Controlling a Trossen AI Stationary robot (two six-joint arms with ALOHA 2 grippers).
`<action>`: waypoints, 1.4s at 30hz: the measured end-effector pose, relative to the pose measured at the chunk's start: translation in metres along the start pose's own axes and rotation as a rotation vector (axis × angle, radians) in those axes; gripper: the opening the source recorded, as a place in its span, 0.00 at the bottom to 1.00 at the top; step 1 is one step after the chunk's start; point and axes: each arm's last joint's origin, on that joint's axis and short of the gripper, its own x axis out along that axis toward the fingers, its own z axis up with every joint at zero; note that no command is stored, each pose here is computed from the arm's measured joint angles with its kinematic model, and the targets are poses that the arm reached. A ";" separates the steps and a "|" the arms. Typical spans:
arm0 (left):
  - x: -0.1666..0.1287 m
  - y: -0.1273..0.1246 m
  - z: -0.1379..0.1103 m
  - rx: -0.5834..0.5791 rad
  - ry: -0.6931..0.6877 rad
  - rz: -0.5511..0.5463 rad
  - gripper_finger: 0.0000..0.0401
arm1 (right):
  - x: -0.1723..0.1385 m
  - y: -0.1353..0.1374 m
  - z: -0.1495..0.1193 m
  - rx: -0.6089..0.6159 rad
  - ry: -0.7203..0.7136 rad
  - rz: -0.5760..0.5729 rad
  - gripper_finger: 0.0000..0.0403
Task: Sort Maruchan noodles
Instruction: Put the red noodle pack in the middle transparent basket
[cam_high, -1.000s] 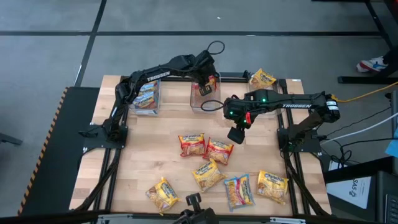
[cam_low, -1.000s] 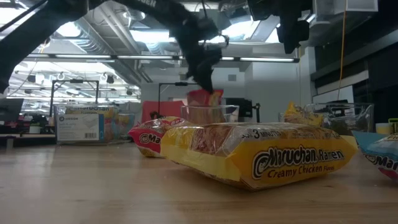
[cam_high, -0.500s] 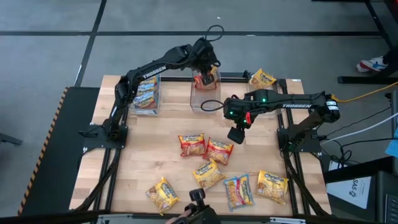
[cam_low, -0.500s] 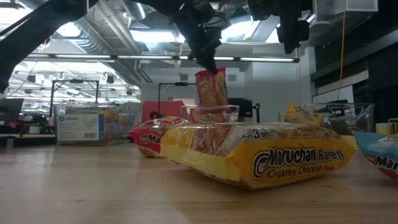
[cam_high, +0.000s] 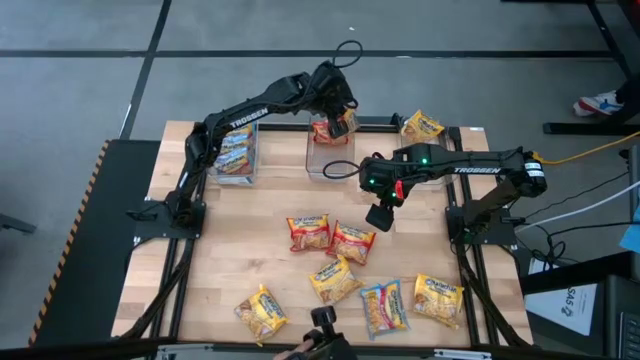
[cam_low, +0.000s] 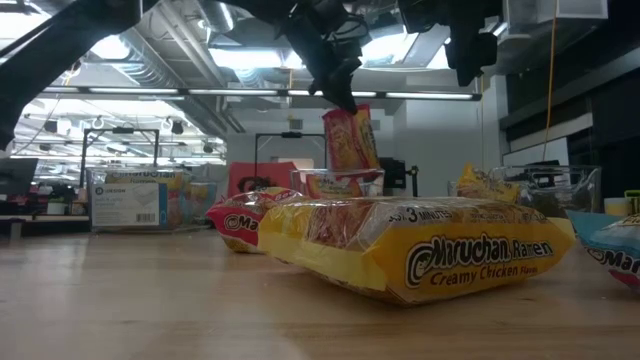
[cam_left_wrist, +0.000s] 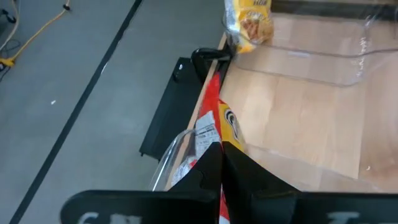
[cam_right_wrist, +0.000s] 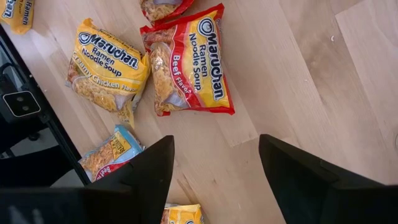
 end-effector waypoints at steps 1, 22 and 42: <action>0.000 -0.001 0.001 0.001 -0.005 -0.002 0.00 | 0.000 0.000 0.000 0.000 0.000 0.000 0.60; 0.022 -0.012 -0.004 0.014 0.020 -0.023 0.00 | 0.000 0.000 0.000 0.001 0.001 0.000 0.60; 0.044 -0.013 -0.027 0.010 0.088 -0.030 0.00 | 0.000 0.000 0.000 0.003 0.002 0.002 0.60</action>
